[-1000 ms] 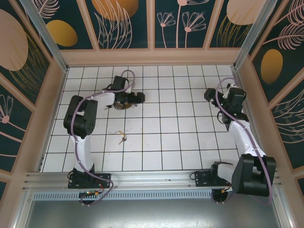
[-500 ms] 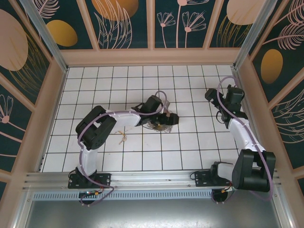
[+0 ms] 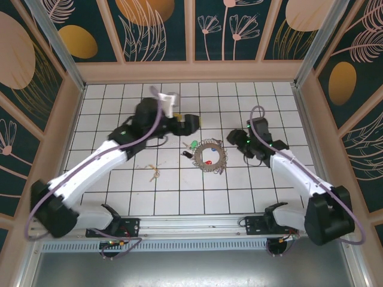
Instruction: Put the keys on the keyring
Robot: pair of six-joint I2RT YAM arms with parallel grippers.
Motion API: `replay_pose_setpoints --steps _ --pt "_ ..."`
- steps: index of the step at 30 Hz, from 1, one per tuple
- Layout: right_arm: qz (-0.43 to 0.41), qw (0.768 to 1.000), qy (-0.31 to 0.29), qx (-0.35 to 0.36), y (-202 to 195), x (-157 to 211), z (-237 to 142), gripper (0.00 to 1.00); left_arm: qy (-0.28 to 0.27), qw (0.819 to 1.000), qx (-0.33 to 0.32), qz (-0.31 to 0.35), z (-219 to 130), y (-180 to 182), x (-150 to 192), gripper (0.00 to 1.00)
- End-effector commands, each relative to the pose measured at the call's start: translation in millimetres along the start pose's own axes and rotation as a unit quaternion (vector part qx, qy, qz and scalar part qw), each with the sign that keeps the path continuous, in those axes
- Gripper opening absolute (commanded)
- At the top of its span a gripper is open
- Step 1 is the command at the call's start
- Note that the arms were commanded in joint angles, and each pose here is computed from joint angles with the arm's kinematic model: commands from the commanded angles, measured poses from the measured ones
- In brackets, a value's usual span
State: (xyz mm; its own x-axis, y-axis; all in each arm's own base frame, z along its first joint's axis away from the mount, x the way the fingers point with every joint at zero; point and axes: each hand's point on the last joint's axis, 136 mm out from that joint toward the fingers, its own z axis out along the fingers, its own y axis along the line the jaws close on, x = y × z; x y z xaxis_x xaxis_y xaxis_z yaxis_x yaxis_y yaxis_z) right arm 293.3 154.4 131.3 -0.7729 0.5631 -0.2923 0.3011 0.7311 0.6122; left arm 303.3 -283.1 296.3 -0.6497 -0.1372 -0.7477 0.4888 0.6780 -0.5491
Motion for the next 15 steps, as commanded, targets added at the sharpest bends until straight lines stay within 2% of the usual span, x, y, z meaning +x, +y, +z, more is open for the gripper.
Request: replay_pose_setpoints --steps 1,3,5,7,10,12,15 --pt "0.176 0.983 0.041 0.034 -6.5 48.9 -9.5 0.58 0.047 0.992 -0.111 0.032 -12.5 69.7 56.9 0.99" --pt "0.241 0.967 0.068 0.043 -7.5 76.9 -4.4 0.49 0.049 0.991 -0.119 0.041 -20.2 78.1 69.1 0.99" --pt "0.255 0.964 0.075 0.013 7.3 89.6 5.3 0.45 0.056 0.990 -0.128 0.035 -23.4 85.2 79.3 0.99" --pt "0.242 0.966 0.089 -0.004 21.9 100.9 18.8 0.45 0.072 0.988 -0.131 0.032 -24.5 89.2 88.7 0.99" --pt "0.229 0.965 0.126 0.040 17.8 119.0 38.0 0.49 0.100 0.987 -0.123 0.036 -26.4 87.0 98.5 0.99" --pt "0.218 0.963 0.141 0.076 7.5 127.0 45.9 0.48 0.113 0.986 -0.120 0.039 -28.9 85.9 103.4 0.99" --pt "0.202 0.966 0.135 0.087 3.5 125.5 51.1 0.48 0.121 0.985 -0.114 0.040 -32.5 86.2 111.7 0.99"
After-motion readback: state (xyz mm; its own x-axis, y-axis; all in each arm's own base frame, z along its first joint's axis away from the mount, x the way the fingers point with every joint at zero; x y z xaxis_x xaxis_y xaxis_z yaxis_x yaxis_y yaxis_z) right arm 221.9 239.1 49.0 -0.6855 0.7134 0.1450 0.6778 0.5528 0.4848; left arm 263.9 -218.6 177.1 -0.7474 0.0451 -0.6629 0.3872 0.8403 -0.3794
